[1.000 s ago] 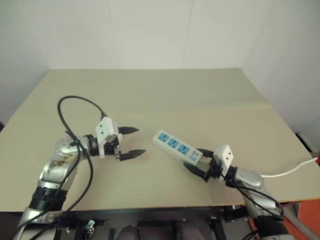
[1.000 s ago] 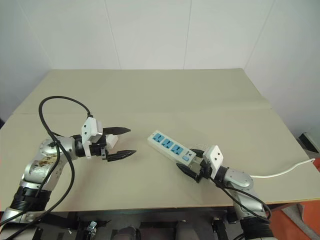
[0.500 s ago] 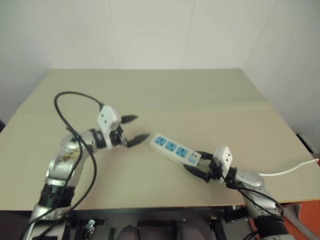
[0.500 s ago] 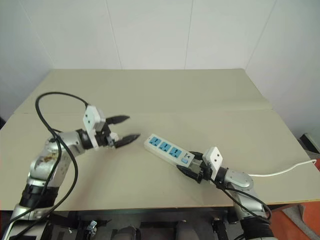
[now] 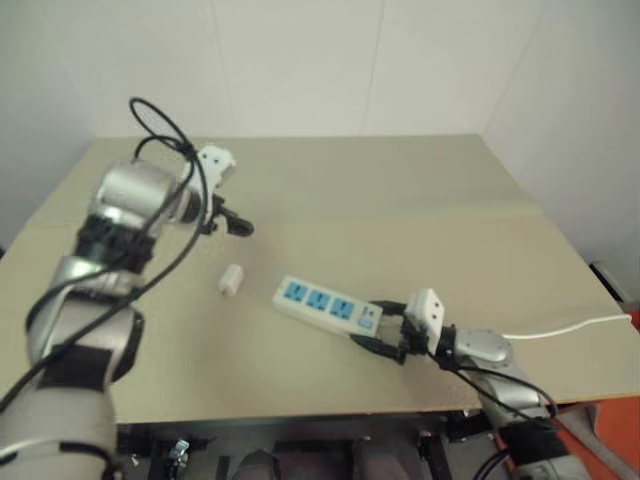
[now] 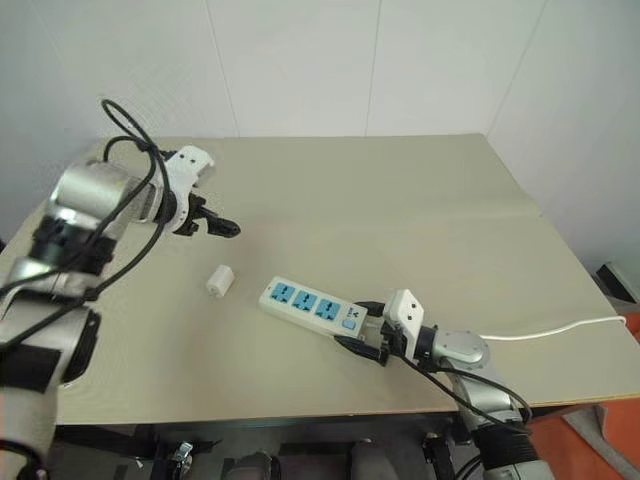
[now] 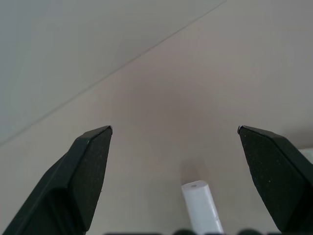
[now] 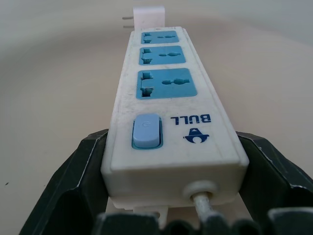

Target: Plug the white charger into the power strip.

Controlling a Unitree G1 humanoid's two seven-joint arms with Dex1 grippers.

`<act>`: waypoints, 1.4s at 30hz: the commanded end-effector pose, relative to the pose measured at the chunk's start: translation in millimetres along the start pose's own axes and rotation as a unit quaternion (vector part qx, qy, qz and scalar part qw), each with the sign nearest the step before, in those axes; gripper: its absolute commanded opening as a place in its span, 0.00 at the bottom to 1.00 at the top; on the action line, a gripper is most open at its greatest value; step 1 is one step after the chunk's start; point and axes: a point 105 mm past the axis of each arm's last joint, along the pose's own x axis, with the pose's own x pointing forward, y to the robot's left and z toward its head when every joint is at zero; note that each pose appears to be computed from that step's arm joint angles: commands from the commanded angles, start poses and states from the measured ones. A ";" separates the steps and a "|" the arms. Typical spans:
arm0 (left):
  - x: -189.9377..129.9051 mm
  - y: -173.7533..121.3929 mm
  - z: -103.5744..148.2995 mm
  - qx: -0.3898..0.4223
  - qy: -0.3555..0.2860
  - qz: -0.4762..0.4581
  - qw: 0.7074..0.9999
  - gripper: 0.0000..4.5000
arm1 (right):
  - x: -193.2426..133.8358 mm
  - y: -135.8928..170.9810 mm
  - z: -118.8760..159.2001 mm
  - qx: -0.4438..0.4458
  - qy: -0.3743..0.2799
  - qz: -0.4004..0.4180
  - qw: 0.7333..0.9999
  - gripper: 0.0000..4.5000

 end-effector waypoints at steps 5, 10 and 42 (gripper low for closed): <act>8.5 12.0 -6.8 -0.013 0.069 0.001 0.998 1.00 | 8.0 6.6 6.0 -0.015 -0.018 0.000 1.000 0.76; 20.9 6.0 -21.9 -0.011 0.107 -0.021 0.994 1.00 | 10.8 11.8 2.9 -0.014 -0.017 0.000 1.000 0.76; 49.3 -10.2 -57.2 -0.015 0.184 -0.010 0.983 1.00 | 20.2 16.5 -8.0 -0.012 -0.009 -0.013 1.000 0.76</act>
